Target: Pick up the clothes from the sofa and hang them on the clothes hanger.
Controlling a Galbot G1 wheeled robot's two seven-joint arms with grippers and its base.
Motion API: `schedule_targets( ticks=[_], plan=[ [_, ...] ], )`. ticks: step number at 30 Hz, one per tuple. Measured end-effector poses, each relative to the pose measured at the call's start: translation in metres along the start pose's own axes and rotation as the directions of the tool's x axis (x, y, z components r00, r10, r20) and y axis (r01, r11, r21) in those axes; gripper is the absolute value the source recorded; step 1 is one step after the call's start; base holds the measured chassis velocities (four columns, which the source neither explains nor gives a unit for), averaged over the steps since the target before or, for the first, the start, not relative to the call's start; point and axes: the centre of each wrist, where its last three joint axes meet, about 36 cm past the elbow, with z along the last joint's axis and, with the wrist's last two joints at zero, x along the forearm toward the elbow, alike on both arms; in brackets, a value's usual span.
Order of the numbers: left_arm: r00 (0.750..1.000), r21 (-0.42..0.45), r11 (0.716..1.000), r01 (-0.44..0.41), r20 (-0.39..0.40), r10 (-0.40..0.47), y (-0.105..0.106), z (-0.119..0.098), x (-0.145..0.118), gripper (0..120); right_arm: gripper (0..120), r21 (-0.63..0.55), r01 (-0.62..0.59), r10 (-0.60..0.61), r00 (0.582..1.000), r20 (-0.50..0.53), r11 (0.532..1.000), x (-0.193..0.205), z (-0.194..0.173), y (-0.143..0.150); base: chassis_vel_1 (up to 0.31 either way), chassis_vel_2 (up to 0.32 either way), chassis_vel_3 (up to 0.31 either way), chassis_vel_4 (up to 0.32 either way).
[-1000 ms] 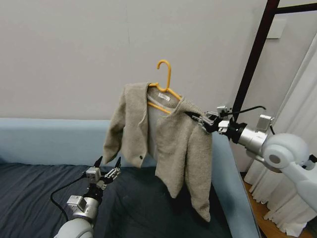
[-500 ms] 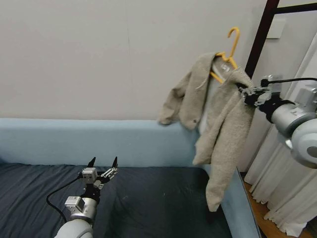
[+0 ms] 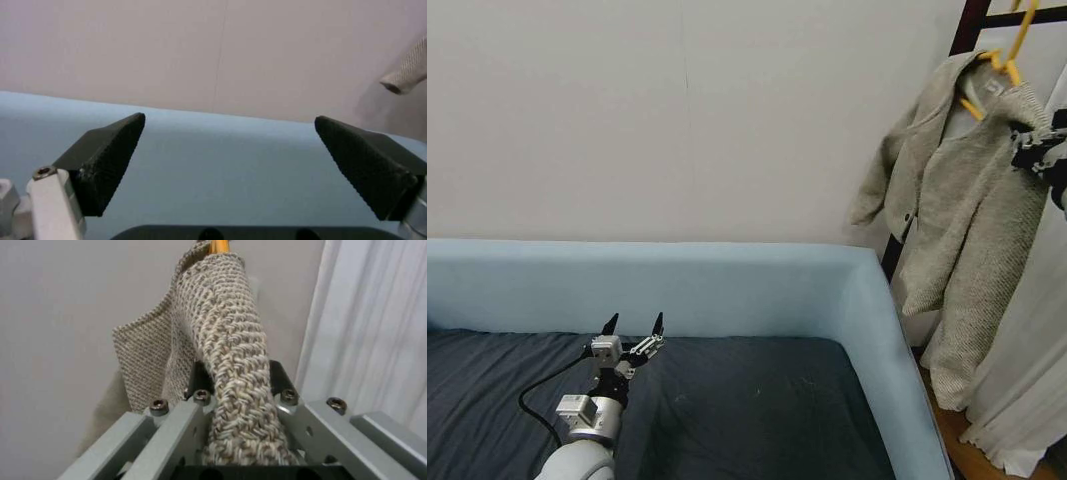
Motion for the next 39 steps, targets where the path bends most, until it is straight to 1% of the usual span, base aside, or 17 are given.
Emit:
schedule_targets(
  ticks=[3,7,9,13,18,23,26,29,32,39],
  plan=[
    [1.000,0.002,1.000,-0.001,0.000,0.001,-0.001,0.000,0.000,100,8,0.010,-0.021,0.021,1.000,-0.002,1.000,-0.010,0.007,-0.004,0.000,0.000,0.000,0.000],
    [1.000,0.002,1.000,-0.005,-0.001,0.005,-0.002,0.001,0.000,100,8,0.078,-0.083,0.082,0.997,0.008,0.994,-0.034,0.026,-0.017,0.000,0.000,0.000,0.000],
    [1.000,0.001,1.000,-0.005,0.000,0.005,-0.002,0.001,0.000,100,8,0.090,-0.092,0.092,0.996,0.007,0.992,-0.036,0.029,-0.019,0.000,0.000,0.000,0.000],
    [1.000,-0.001,1.000,-0.002,0.007,0.002,-0.001,0.000,-0.003,100,8,0.115,-0.113,0.118,0.992,-0.041,0.987,-0.044,0.047,-0.029,0.000,0.000,0.000,0.000],
    [1.000,0.008,1.000,-0.004,0.011,0.004,-0.006,0.002,-0.006,100,8,0.141,-0.136,0.145,0.988,-0.059,0.981,-0.053,0.059,-0.037,0.000,0.000,0.000,0.000],
    [1.000,0.011,1.000,-0.002,0.011,0.002,-0.007,0.005,-0.007,100,8,0.177,-0.139,0.144,0.989,-0.020,0.974,-0.055,0.060,-0.034,0.000,0.000,0.000,0.000],
    [1.000,0.004,1.000,0.003,0.013,-0.003,-0.004,0.007,-0.009,100,8,0.226,-0.135,0.134,0.991,0.022,0.965,-0.053,0.061,-0.025,0.000,0.000,0.000,0.000],
    [1.000,0.004,1.000,0.003,0.017,-0.004,-0.004,0.007,-0.010,100,8,0.241,-0.139,0.136,0.990,0.029,0.961,-0.054,0.064,-0.022,0.000,0.000,0.000,0.000],
    [1.000,0.008,1.000,0.004,0.018,-0.004,-0.005,0.009,-0.012,100,8,0.246,-0.149,0.145,0.989,0.035,0.958,-0.059,0.069,-0.019,0.000,0.000,0.000,0.000],
    [1.000,0.008,1.000,-0.001,0.007,0.001,-0.008,0.013,-0.013,100,8,0.257,-0.182,0.171,0.983,0.065,0.949,-0.083,0.088,-0.009,0.000,0.000,0.000,0.000]
  ],
)
